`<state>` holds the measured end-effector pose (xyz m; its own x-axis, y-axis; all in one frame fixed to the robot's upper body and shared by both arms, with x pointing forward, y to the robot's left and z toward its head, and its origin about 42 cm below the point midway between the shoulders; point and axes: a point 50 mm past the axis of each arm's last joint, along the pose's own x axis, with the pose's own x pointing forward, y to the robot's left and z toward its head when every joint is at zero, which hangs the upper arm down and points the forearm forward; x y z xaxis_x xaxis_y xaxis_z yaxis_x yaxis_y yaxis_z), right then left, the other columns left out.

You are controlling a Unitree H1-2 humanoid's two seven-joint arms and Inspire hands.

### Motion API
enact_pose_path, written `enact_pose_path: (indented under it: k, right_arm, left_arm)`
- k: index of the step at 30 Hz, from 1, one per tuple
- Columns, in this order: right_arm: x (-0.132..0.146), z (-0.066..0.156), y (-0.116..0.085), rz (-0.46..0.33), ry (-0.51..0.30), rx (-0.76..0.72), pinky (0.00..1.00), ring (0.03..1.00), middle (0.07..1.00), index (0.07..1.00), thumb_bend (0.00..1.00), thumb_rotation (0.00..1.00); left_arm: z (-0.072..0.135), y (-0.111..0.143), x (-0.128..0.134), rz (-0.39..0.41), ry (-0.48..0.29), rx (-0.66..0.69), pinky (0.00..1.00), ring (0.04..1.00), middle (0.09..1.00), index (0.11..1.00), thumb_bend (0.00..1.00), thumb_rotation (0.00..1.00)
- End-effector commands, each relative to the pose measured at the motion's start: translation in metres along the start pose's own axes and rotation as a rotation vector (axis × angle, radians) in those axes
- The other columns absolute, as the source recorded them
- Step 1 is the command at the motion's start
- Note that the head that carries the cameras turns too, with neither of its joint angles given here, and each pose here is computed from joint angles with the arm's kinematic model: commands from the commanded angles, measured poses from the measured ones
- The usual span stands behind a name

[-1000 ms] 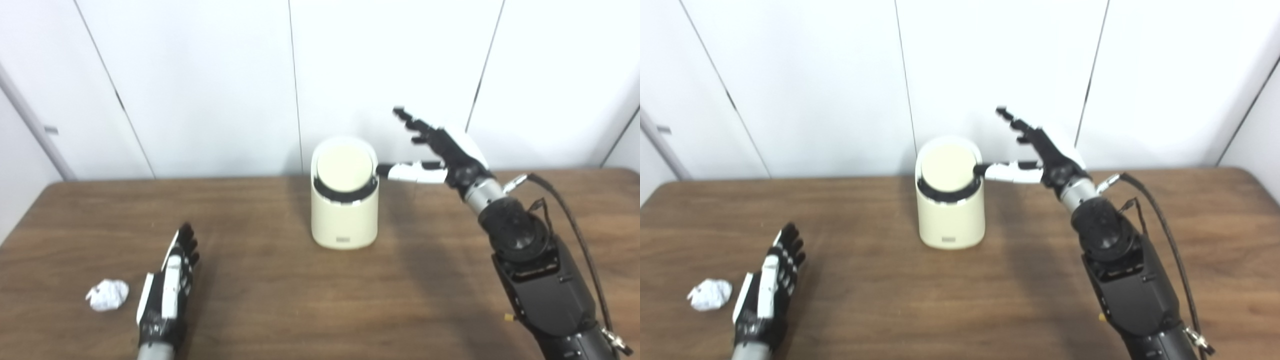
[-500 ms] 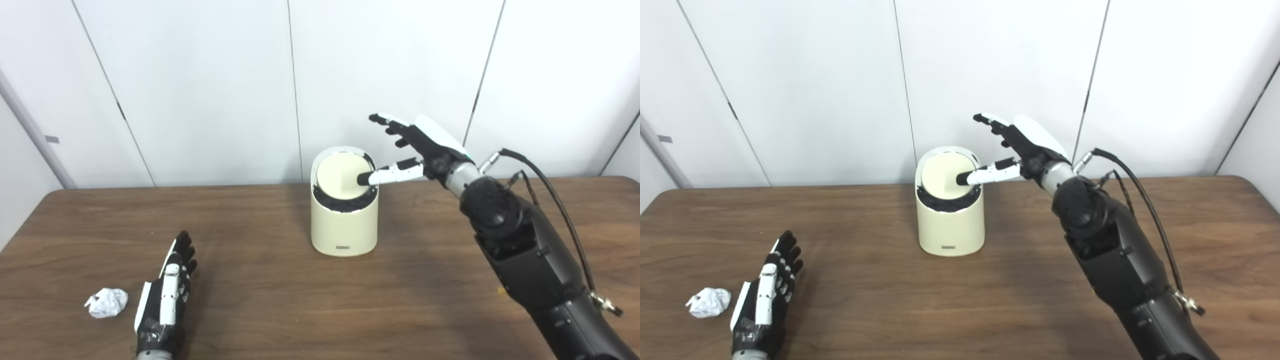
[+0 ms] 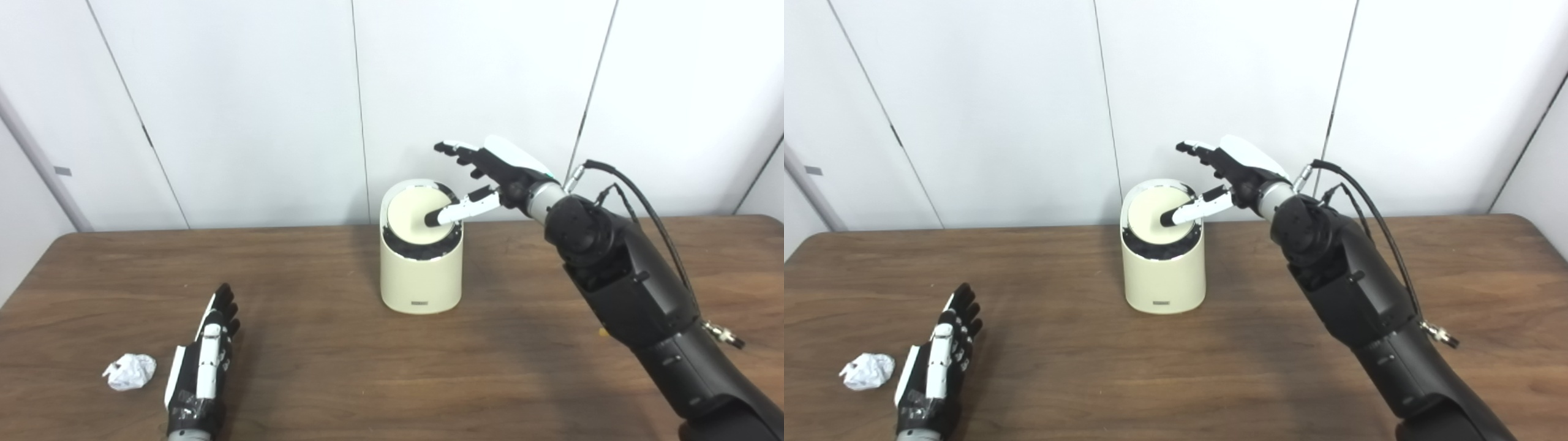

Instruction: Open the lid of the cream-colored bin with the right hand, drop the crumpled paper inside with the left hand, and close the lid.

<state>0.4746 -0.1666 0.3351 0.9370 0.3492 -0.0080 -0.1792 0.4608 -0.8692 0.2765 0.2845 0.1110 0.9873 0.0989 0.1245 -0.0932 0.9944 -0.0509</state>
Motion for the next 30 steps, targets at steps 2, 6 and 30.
enact_pose_path:
  k: [2,6,30]
  right_arm:
    - [0.008,0.025,-0.032,-0.067,-0.047,-0.058,0.83,0.904,0.929,0.907,0.94,0.45]
    - [0.014,0.032,-0.034,-0.048,-0.046,-0.092,0.83,0.907,0.93,0.907,0.92,0.43]
    - [0.037,0.049,-0.029,0.062,-0.014,-0.263,0.92,0.936,0.934,0.92,0.93,0.42]
  left_arm:
    - [-0.02,-0.006,-0.014,0.009,0.058,-0.021,1.0,1.0,1.0,1.0,0.33,1.0]
    - [-0.02,-0.007,-0.014,0.01,0.058,-0.029,1.0,1.0,1.0,1.0,0.32,1.0]
    - [-0.022,-0.011,-0.013,0.013,0.055,-0.041,1.0,1.0,1.0,0.999,0.32,1.0]
